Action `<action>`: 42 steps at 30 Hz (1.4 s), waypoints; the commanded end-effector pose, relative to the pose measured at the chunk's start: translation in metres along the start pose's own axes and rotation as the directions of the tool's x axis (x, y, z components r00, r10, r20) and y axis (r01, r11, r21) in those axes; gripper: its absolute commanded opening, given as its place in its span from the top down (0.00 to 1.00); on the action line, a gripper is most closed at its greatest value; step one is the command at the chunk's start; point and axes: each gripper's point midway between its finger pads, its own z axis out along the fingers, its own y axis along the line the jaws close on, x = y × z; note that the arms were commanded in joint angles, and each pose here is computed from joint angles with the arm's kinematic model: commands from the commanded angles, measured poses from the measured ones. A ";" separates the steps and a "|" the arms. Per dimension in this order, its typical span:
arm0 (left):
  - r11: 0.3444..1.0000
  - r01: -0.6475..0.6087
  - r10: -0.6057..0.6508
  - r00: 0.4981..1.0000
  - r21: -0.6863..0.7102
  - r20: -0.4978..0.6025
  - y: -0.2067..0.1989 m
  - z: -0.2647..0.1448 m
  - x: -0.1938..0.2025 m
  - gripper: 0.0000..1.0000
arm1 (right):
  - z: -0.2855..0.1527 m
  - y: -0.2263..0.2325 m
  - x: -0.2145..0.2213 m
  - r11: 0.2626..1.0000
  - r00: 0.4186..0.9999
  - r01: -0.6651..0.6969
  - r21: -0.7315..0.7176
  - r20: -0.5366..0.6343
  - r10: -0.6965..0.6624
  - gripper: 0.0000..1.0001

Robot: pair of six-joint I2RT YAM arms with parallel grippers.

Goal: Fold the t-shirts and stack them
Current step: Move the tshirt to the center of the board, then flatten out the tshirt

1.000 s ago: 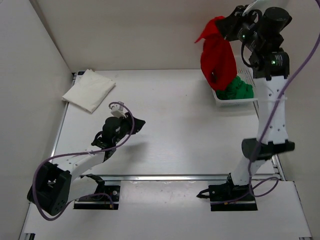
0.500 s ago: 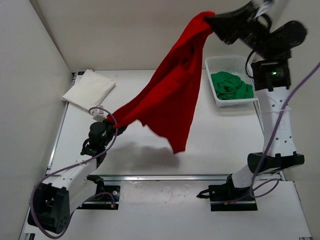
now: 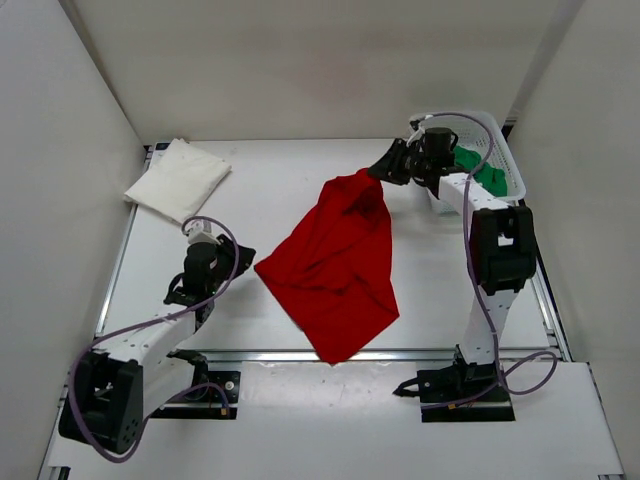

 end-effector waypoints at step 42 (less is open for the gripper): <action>0.992 0.091 -0.106 0.977 -0.089 -0.183 0.032 0.054 0.037 0.56 | 0.066 0.106 0.295 0.508 0.527 0.849 0.145 -0.317 -0.789 0.59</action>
